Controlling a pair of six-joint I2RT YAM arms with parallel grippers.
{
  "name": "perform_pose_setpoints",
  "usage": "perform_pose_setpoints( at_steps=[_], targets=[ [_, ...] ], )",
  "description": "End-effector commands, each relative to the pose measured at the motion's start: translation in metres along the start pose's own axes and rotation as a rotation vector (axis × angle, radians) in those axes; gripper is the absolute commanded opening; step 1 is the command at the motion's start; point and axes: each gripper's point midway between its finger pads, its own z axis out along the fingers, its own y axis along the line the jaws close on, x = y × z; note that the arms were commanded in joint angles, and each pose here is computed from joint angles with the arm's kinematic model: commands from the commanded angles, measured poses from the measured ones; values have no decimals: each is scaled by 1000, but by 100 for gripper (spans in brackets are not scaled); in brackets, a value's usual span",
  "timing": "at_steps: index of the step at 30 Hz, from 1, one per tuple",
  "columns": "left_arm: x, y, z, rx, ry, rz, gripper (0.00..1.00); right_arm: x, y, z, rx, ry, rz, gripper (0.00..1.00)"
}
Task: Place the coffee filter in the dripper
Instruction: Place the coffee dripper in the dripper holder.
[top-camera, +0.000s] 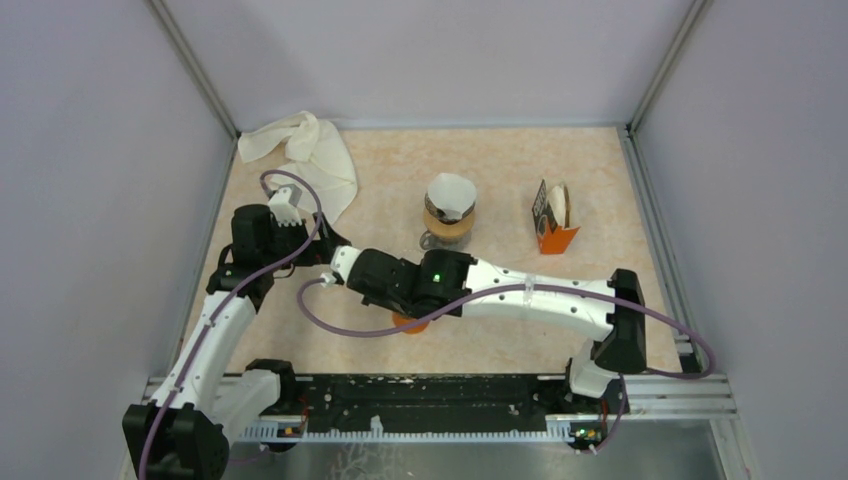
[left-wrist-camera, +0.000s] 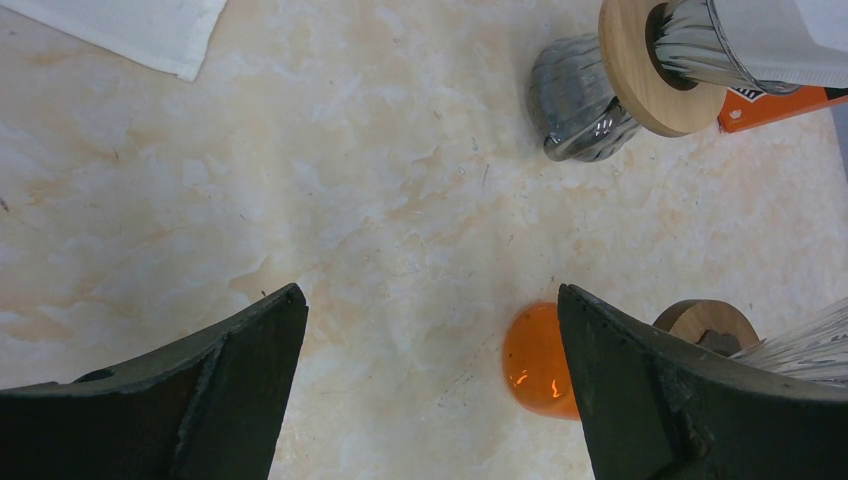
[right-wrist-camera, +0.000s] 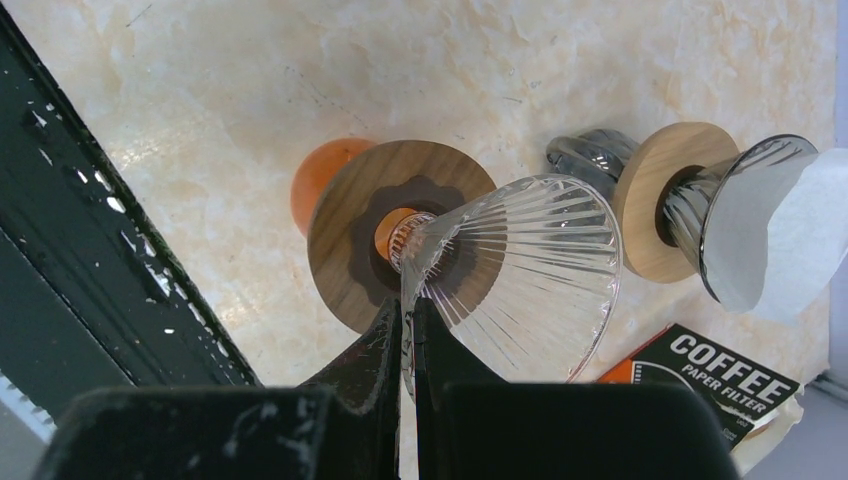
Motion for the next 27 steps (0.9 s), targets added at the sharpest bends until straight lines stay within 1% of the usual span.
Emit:
perform_pose_setpoints(
  at_steps=[1,4,5,10,15,20,24,25,27],
  targets=[
    [-7,-3,-2,15,-12,3,99,-11,5,3,27,-37,-11,0],
    [-6,-4,-1,20,-7,0,99,-12,11,4,21,-44,-16,0],
    [-6,-4,-1,22,-7,0,99,-10,14,10,22,-29,-23,1],
    [-5,-6,0,32,0,-1,99,-4,19,20,46,8,-37,17],
    [-4,-8,0,45,9,-1,99,-8,22,15,45,-8,-26,31],
    [-4,-8,0,48,11,-5,99,-17,20,5,36,-45,2,40],
    [-4,-17,-3,79,26,-41,98,-25,17,-2,35,-77,29,49],
    [-5,-19,-5,82,26,-46,98,-31,12,-14,32,-114,50,50],
    [-8,-24,-11,87,20,-51,98,-36,9,-21,25,-146,69,53]
  ],
)
